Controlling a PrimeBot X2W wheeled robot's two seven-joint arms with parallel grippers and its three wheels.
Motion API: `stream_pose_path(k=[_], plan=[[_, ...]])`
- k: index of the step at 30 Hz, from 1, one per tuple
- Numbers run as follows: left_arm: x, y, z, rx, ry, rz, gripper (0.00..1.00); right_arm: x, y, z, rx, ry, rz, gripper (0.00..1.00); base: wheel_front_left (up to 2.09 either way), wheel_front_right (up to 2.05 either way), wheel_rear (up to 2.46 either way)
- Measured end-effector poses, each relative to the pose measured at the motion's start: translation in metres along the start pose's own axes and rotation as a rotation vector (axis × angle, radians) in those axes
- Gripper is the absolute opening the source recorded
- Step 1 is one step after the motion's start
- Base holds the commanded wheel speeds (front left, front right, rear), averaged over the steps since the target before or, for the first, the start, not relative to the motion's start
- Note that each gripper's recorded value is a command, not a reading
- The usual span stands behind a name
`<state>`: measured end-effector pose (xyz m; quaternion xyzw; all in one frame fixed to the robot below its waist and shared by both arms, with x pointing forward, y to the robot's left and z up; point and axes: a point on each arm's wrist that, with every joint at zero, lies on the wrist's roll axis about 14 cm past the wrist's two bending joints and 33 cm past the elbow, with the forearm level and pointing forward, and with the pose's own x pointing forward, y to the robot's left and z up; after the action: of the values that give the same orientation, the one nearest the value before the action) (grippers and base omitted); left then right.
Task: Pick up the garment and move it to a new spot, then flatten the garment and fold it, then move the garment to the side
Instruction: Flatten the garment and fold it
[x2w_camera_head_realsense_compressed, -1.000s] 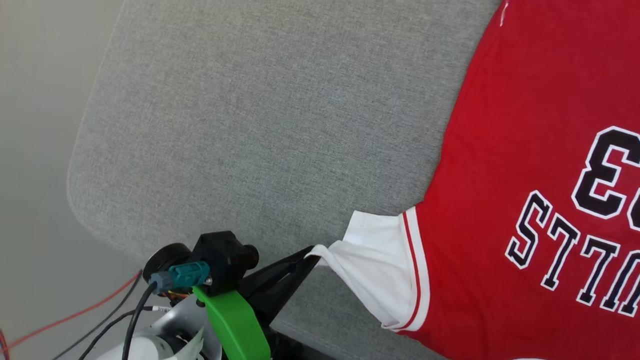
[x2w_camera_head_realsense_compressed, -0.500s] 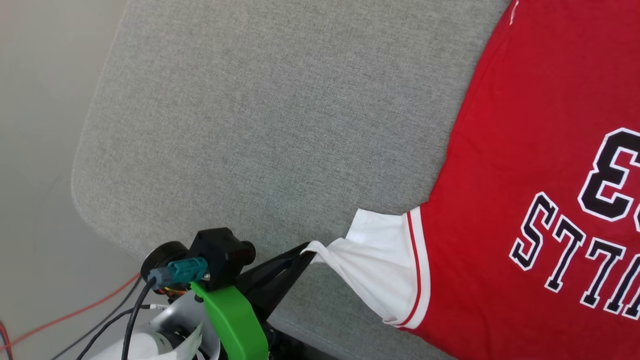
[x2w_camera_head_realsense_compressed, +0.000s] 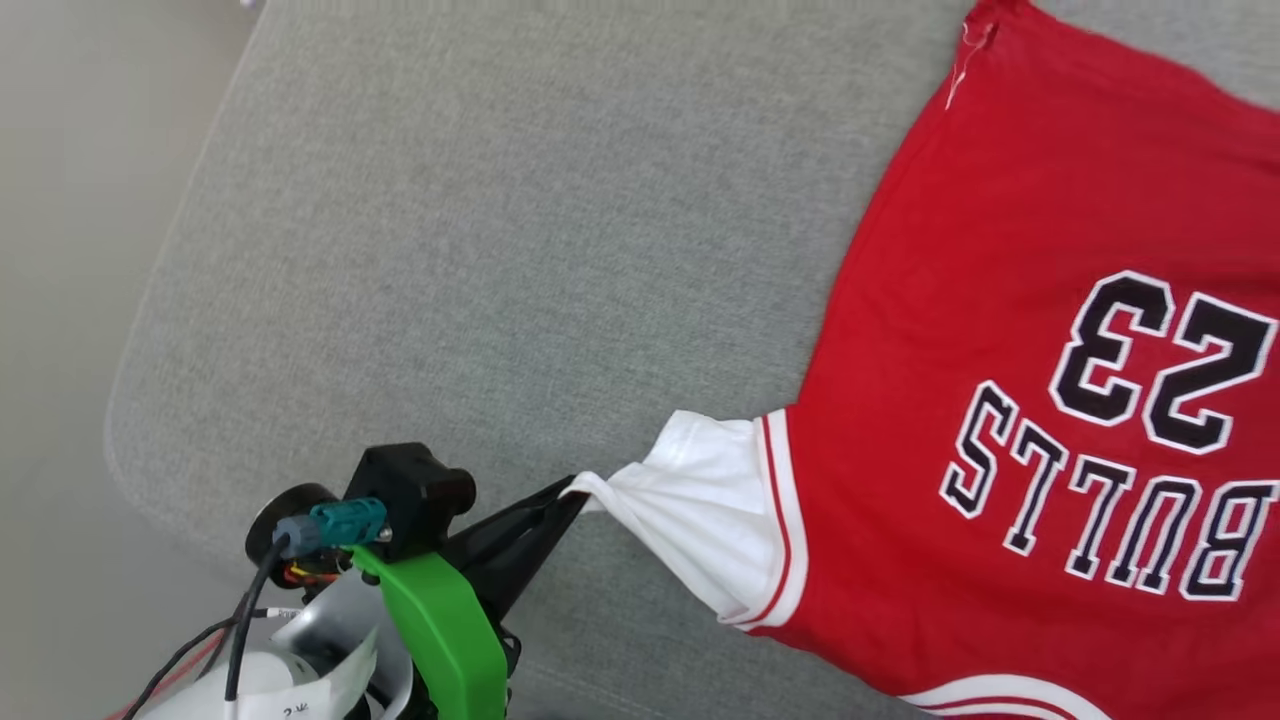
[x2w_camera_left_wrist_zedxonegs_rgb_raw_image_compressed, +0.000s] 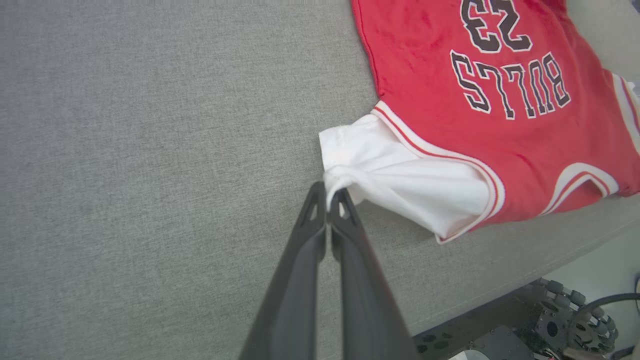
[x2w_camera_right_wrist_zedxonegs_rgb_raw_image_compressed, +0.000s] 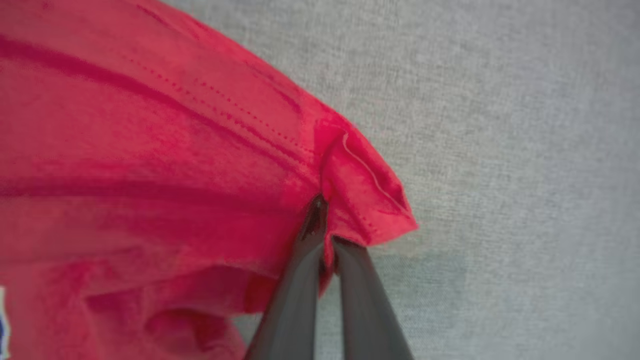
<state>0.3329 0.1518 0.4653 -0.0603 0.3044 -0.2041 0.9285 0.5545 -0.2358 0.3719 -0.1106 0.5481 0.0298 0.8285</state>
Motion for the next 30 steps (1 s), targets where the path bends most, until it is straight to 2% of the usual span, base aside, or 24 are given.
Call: stream_pose_path(k=[4, 10, 19, 30], plan=[[-0.003, -0.006, 0.001, -0.026, -0.017, -0.021, 0.0, -0.013, -0.013, -0.037, 0.038, 0.009, -0.018, 0.0, 0.0, 0.0, 0.0], [-0.008, -0.018, 0.004, -0.01, -0.049, -0.054, 0.0, -0.039, -0.028, -0.089, 0.12, 0.014, -0.024, 0.0, 0.0, 0.0, 0.0], [-0.011, -0.038, 0.025, 0.022, -0.186, -0.099, 0.0, -0.091, -0.06, -0.17, 0.242, -0.006, -0.072, 0.0, 0.0, 0.0, 0.0], [0.001, -0.055, 0.042, 0.025, -0.29, -0.119, 0.0, -0.136, -0.05, -0.251, 0.399, -0.064, -0.057, 0.0, 0.0, 0.0, 0.0]])
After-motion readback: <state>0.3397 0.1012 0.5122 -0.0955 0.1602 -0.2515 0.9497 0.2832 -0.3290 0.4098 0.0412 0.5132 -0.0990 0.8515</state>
